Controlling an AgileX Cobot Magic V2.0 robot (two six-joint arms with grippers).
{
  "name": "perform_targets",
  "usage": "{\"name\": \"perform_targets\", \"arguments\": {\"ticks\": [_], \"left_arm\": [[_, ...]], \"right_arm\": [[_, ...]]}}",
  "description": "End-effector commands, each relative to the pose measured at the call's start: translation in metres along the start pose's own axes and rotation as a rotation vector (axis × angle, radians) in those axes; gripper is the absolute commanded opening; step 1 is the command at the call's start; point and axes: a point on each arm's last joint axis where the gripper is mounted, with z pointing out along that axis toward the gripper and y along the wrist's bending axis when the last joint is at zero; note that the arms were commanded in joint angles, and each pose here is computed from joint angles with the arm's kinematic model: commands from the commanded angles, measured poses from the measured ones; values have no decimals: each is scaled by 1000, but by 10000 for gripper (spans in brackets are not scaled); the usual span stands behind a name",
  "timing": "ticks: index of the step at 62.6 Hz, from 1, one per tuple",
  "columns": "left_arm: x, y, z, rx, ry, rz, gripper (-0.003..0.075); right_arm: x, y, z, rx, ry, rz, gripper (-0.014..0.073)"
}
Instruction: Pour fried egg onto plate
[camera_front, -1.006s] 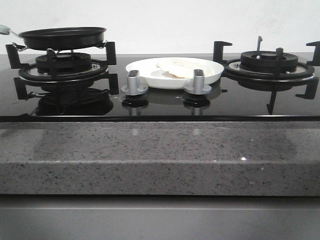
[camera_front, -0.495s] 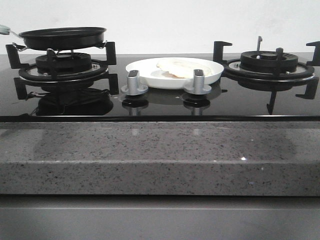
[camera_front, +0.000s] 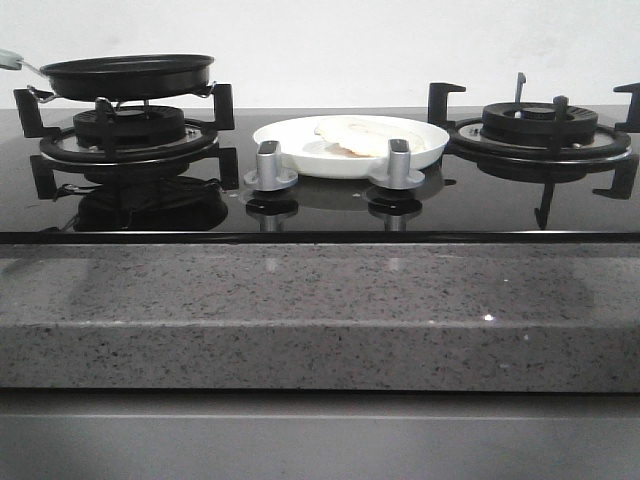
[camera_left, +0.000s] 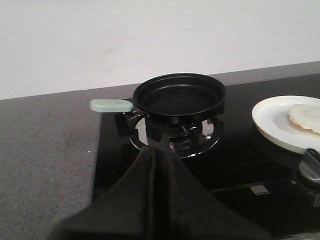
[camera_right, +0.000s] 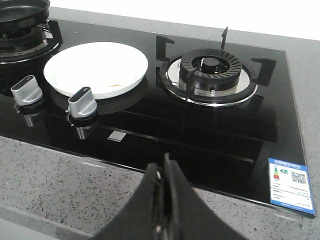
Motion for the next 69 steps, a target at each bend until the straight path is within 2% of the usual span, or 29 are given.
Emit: {"name": "perform_targets", "arguments": {"ticks": [1, 15, 26, 36, 54, 69], "left_arm": [[-11, 4, -1, -38, -95, -28, -20], [21, 3, -14, -50, -90, -30, -20], [71, 6, -33, -150, -121, -58, -20], [103, 6, -41, -211, -154, -112, -20], [129, 6, -31, -218, -175, -145, -20], [129, 6, -32, -217, -166, -146, -20]], "right_arm": [[-14, 0, -2, 4, -98, -6, -108], [-14, 0, -2, 4, -98, -6, -108], [-14, 0, -2, 4, -98, -6, -108], [-14, 0, -2, 4, -98, -6, -108], [-14, 0, -2, 4, -98, -6, -108], [-14, 0, -2, 4, -98, -6, -108]]}}
